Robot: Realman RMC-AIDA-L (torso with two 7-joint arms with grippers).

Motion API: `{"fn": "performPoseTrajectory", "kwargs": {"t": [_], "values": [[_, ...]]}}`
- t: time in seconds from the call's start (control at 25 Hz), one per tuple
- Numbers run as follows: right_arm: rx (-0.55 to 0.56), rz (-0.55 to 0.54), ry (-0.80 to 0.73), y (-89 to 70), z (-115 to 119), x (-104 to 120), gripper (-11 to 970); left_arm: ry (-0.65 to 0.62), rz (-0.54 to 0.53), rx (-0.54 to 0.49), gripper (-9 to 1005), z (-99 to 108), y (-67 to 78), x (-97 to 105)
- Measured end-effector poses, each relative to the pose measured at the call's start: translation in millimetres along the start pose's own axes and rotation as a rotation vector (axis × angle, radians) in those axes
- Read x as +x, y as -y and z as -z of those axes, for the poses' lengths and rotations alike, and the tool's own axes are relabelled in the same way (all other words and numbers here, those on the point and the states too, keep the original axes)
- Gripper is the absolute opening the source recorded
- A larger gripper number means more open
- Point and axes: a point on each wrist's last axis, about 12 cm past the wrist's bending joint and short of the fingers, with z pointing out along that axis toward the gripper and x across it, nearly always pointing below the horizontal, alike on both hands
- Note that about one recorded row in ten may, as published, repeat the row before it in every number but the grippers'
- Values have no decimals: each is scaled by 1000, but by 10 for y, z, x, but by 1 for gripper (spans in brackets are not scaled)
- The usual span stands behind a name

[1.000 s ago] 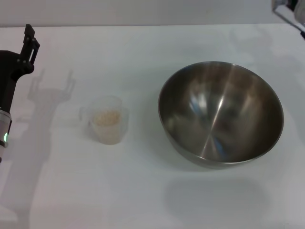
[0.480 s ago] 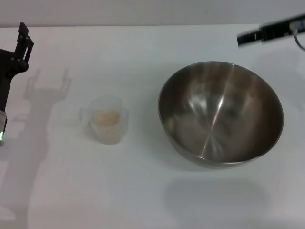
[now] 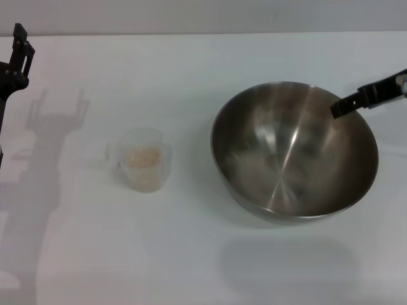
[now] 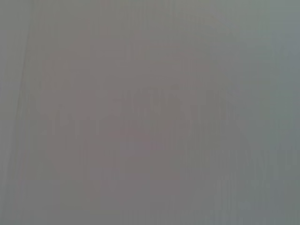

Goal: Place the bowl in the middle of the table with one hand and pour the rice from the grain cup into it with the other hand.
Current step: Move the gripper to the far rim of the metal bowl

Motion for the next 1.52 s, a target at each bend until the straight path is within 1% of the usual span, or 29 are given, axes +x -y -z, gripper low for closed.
{"fn": "performPoseTrajectory", "kwargs": {"t": [0.28,0.6,0.84,1.12,1.36,1.52], "values": [[-30,1,-67,25,-209,66,759,-2,1,0,716,-1,5,3],[-33,25,-73,36,-333,85,751,-3,1,2,712,-6,13,5],[-42,46,-87,11,-382,86,515,-2,0,2,710,-9,13,4],[-53,49,-108,-2,-434,88,309,-3,-2,1,706,-8,3,5],[-53,49,-107,-1,-431,85,81,-3,-3,0,703,-7,-2,5],[-46,49,-89,10,-403,67,67,-2,-3,0,701,-7,-2,4]]}}
